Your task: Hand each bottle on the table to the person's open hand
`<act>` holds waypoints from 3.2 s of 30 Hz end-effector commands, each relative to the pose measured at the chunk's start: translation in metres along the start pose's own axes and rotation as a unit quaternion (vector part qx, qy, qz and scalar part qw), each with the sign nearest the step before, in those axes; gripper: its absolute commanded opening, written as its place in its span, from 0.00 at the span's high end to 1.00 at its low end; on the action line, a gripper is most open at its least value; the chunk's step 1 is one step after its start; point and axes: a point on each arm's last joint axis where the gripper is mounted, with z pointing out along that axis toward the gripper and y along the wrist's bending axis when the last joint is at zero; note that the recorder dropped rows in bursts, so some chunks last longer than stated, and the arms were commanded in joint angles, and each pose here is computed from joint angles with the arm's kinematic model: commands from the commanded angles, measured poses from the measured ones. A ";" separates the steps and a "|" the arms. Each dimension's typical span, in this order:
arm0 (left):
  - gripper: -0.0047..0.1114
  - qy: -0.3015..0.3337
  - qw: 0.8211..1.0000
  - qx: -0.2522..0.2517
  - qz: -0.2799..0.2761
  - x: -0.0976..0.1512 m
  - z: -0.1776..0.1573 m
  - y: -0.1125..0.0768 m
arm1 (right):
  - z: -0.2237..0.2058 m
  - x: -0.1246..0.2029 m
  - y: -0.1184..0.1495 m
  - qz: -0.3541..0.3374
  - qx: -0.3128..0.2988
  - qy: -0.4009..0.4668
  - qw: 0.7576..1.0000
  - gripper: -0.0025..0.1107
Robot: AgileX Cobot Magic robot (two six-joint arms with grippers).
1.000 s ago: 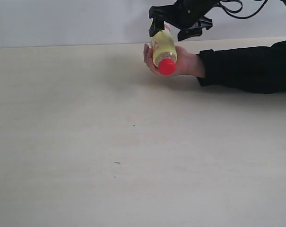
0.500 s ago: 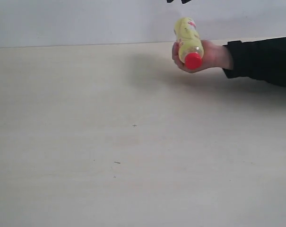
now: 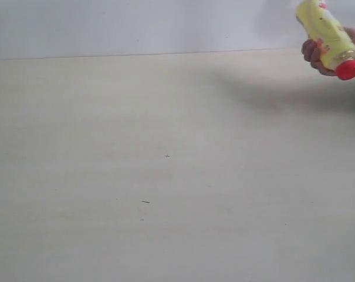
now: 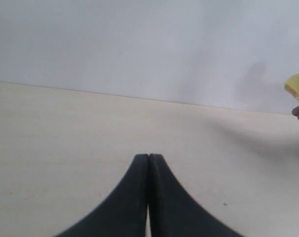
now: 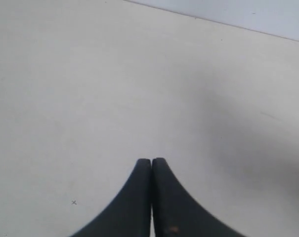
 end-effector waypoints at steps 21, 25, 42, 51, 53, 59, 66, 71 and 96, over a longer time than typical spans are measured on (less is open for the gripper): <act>0.95 0.001 1.000 -0.001 -0.001 0.002 0.000 0.001 | -0.114 0.227 0.025 0.025 0.003 -0.165 0.986 0.98; 0.95 0.001 1.000 -0.001 -0.001 0.002 0.000 0.001 | -0.139 0.243 0.030 0.015 -0.001 -0.199 0.980 0.98; 0.95 0.001 1.000 -0.001 -0.001 0.002 0.000 0.001 | -0.185 0.272 0.040 -0.004 -0.005 -0.294 0.956 0.98; 0.95 0.001 1.000 -0.001 -0.001 0.002 0.000 0.001 | -0.209 0.282 0.039 -0.053 0.039 -0.407 0.911 0.98; 0.95 0.001 1.000 -0.001 -0.001 0.002 0.000 0.001 | -0.208 0.292 0.037 -0.052 0.042 -0.439 0.896 0.98; 0.95 0.001 1.000 -0.001 -0.001 0.002 0.000 0.001 | -0.190 0.317 0.031 -0.044 0.050 -0.509 0.858 0.98; 0.95 0.001 1.000 -0.001 -0.001 0.002 0.000 0.001 | -0.180 0.339 0.027 -0.046 0.080 -0.531 0.842 0.98; 0.95 0.001 1.000 -0.001 -0.001 0.002 0.000 0.001 | -0.168 0.353 0.021 -0.025 0.113 -0.545 0.830 0.98; 0.95 0.001 1.000 -0.001 -0.001 0.002 0.000 0.001 | -0.061 0.403 -0.011 0.046 0.173 -0.455 0.872 0.98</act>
